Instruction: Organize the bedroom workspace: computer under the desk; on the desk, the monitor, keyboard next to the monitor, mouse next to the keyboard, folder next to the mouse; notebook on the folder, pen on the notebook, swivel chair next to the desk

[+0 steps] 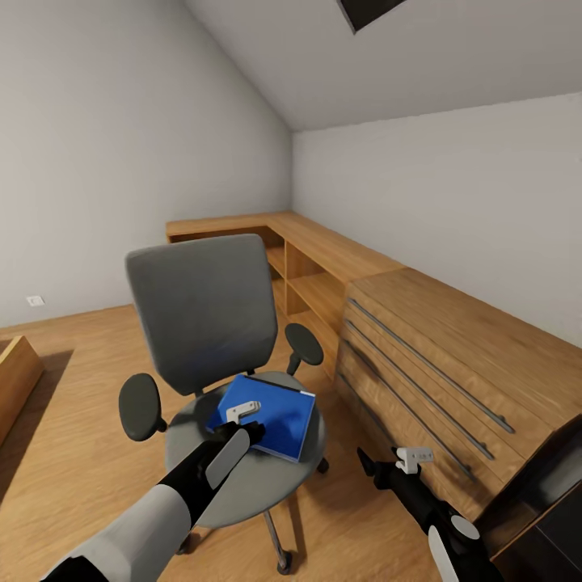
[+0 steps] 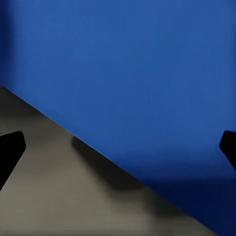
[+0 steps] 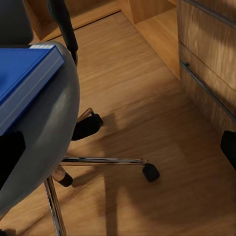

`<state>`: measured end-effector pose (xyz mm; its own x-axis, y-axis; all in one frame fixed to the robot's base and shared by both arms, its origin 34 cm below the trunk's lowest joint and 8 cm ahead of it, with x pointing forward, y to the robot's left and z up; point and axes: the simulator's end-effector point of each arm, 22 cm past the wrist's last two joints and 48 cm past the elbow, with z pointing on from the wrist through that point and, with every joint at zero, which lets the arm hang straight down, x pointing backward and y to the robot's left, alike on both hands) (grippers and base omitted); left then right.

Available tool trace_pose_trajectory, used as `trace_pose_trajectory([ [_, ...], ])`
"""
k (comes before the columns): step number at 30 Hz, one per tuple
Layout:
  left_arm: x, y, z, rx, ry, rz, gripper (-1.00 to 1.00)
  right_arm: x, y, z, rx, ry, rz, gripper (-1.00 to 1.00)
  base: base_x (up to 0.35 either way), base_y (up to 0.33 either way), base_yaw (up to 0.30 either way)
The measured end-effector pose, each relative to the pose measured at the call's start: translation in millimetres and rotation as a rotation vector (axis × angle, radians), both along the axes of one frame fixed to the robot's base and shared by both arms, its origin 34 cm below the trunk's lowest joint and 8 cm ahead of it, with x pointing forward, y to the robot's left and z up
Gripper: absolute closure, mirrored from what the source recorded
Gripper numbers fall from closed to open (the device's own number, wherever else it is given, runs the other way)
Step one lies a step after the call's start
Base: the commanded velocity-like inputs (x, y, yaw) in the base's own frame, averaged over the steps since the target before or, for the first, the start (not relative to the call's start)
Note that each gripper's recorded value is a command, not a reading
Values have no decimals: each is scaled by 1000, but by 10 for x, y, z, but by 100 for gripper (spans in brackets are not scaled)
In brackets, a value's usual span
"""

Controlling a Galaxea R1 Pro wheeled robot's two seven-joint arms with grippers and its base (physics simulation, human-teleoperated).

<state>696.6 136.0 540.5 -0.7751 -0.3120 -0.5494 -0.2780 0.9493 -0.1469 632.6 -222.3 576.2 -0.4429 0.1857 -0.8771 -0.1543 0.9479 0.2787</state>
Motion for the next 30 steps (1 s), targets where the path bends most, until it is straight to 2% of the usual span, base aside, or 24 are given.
trace_pose_trajectory([
  [14,-4,-5,-9,-23,4,14,-100,2,-1,4,0,-1,0,-100,0,0,0],
  [22,45,-15,-12,-15,-21,7,-100,-15,0,-96,0,-2,0,-100,0,0,0],
  [30,44,-19,-13,-18,-21,6,-100,-16,0,-98,0,-1,0,-100,0,0,0],
])
